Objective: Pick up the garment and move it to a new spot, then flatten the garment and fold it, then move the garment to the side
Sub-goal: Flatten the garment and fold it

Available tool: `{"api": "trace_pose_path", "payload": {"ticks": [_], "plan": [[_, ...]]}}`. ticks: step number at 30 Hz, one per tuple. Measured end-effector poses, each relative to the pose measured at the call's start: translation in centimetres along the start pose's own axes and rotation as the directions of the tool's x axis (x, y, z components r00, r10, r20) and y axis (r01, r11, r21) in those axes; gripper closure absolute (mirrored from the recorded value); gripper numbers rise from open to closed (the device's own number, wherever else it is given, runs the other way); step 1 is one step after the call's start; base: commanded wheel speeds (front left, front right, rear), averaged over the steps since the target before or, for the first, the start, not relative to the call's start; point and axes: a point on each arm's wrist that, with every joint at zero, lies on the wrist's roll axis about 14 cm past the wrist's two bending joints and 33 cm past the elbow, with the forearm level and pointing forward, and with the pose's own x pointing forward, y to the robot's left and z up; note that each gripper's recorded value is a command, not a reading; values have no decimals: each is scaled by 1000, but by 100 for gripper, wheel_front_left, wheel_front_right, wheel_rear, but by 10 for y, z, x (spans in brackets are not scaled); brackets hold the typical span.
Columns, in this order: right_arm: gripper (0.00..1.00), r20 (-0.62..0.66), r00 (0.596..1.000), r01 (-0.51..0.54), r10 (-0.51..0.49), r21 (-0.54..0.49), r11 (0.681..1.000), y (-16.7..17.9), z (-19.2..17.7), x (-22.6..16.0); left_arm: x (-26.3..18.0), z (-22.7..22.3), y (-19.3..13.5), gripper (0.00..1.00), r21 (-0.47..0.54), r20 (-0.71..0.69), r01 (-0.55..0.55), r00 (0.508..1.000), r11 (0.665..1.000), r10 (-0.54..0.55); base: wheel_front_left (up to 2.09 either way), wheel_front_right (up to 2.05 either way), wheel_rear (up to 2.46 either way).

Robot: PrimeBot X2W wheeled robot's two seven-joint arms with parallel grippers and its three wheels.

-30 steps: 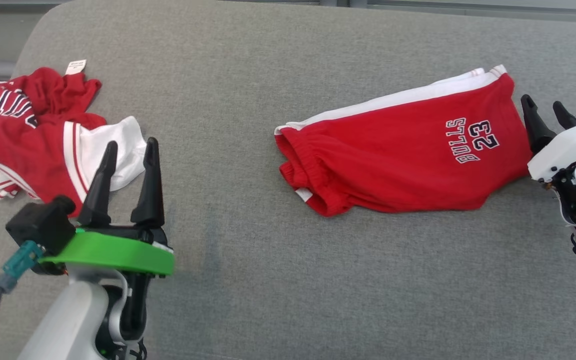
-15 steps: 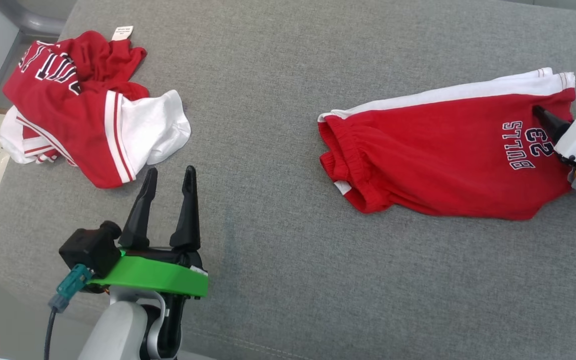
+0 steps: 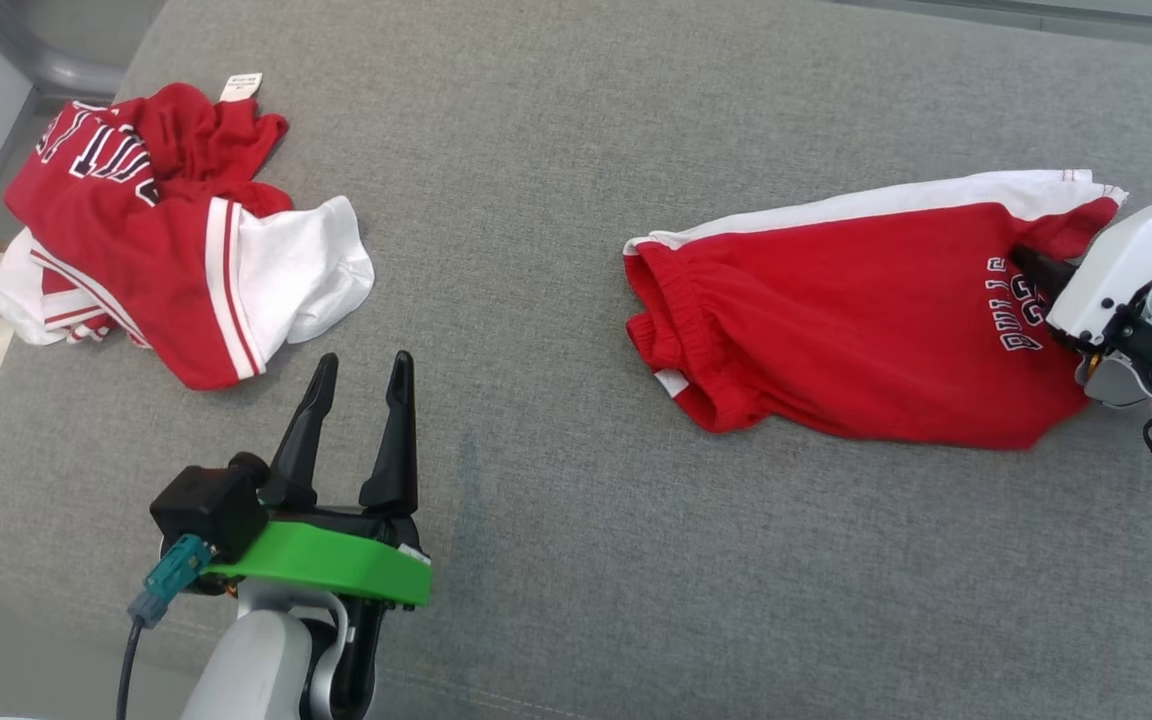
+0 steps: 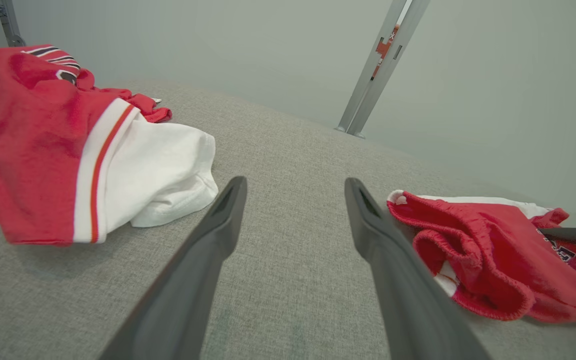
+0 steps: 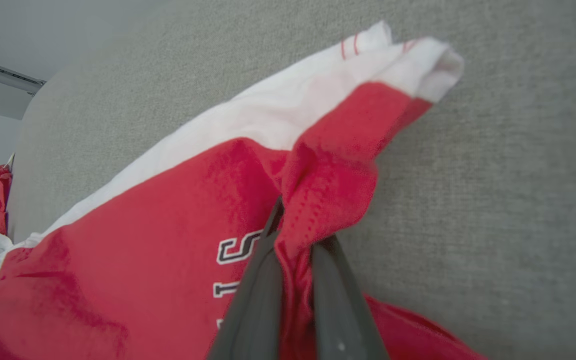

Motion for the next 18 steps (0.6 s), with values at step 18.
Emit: {"api": "trace_pose_path", "payload": {"ticks": [18], "plan": [[100,257,947,195,-195,25,980,-84,35,-138,-5,16,-38,0,152,60,120,990,981,-130,0,0,0]]}}
